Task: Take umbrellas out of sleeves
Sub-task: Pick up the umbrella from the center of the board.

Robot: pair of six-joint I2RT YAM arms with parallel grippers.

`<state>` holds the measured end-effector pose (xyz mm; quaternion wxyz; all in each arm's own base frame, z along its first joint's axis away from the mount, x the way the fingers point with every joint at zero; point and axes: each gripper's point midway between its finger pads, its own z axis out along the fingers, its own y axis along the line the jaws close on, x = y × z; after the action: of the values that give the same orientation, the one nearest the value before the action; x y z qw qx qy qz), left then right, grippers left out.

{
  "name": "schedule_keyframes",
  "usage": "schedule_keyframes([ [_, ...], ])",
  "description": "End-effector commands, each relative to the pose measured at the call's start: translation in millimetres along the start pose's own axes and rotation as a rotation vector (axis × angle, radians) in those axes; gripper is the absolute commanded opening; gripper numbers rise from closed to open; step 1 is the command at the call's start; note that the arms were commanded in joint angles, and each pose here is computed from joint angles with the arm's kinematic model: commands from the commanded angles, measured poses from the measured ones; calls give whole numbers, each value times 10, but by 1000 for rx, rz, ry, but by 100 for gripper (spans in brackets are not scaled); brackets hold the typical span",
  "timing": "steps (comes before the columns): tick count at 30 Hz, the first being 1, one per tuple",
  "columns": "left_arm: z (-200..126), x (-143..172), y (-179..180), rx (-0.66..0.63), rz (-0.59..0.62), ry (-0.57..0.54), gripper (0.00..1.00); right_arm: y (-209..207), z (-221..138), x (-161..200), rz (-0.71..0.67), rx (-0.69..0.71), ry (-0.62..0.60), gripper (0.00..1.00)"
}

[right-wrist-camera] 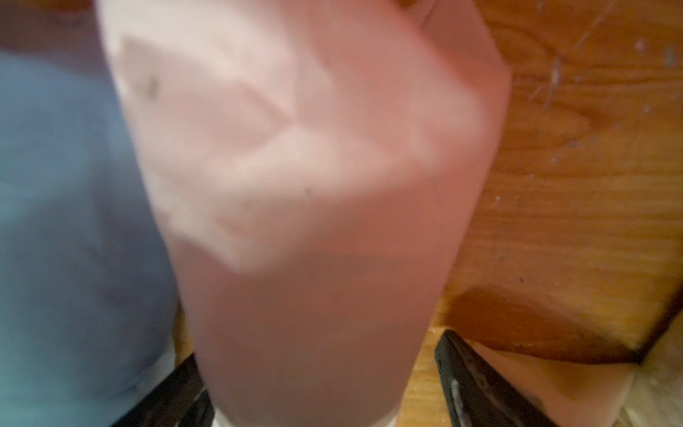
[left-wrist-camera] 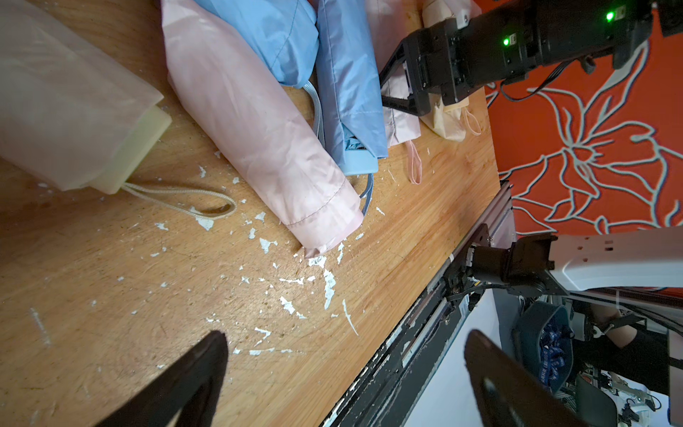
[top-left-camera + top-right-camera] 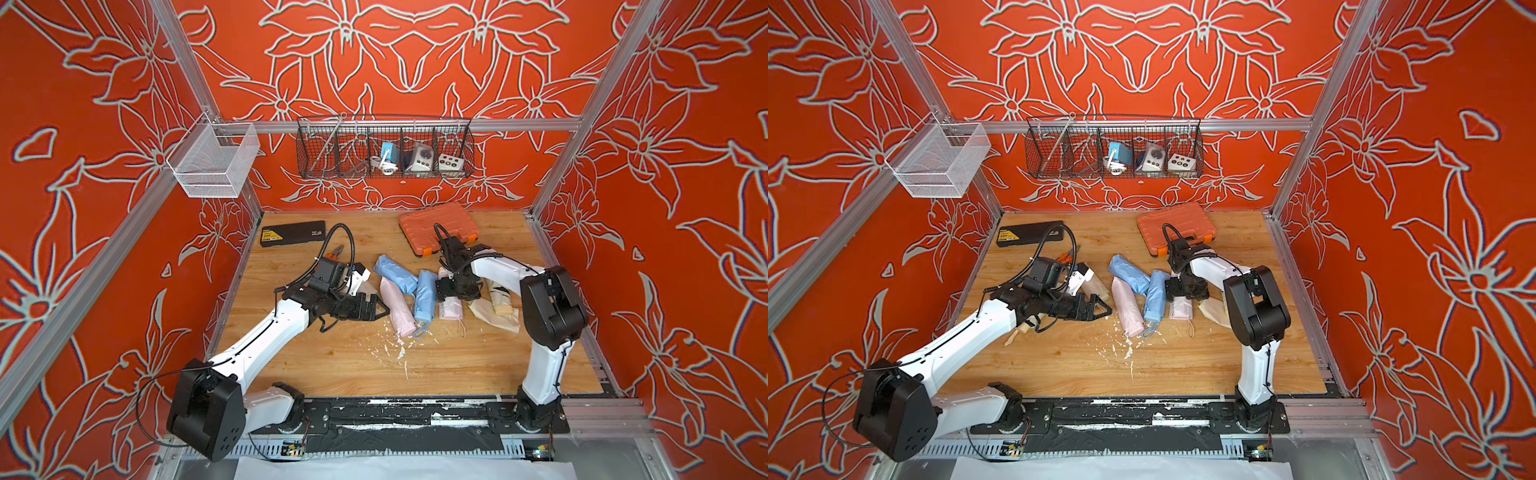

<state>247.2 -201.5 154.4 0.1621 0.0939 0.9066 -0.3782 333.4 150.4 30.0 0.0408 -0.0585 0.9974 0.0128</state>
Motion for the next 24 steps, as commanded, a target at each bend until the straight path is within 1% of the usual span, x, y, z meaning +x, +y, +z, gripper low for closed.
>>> schedule_keyframes([
  [1, -4, 7, -2, 11, 14, 15, 99, -25, -21, 16, -3, 24, 8, 90],
  [4, 2, 12, -3, 16, 16, 18, 98, 81, -17, -8, -9, -17, -3, 90],
  [9, 6, 41, 18, 14, 16, 23, 98, 126, 53, 18, -22, -16, 14, 90],
  [11, 10, 57, 30, 14, 14, 28, 98, 123, 86, 37, -24, -16, 22, 83],
  [15, 11, 75, 45, 13, 11, 30, 98, 106, 93, 48, -25, -9, 20, 54],
  [19, 18, 76, 64, 14, 6, 31, 99, 102, 50, 22, -44, -5, 8, 47],
  [24, 13, 38, 58, 30, 0, 22, 98, 100, -94, -30, -86, -9, -44, 39],
])
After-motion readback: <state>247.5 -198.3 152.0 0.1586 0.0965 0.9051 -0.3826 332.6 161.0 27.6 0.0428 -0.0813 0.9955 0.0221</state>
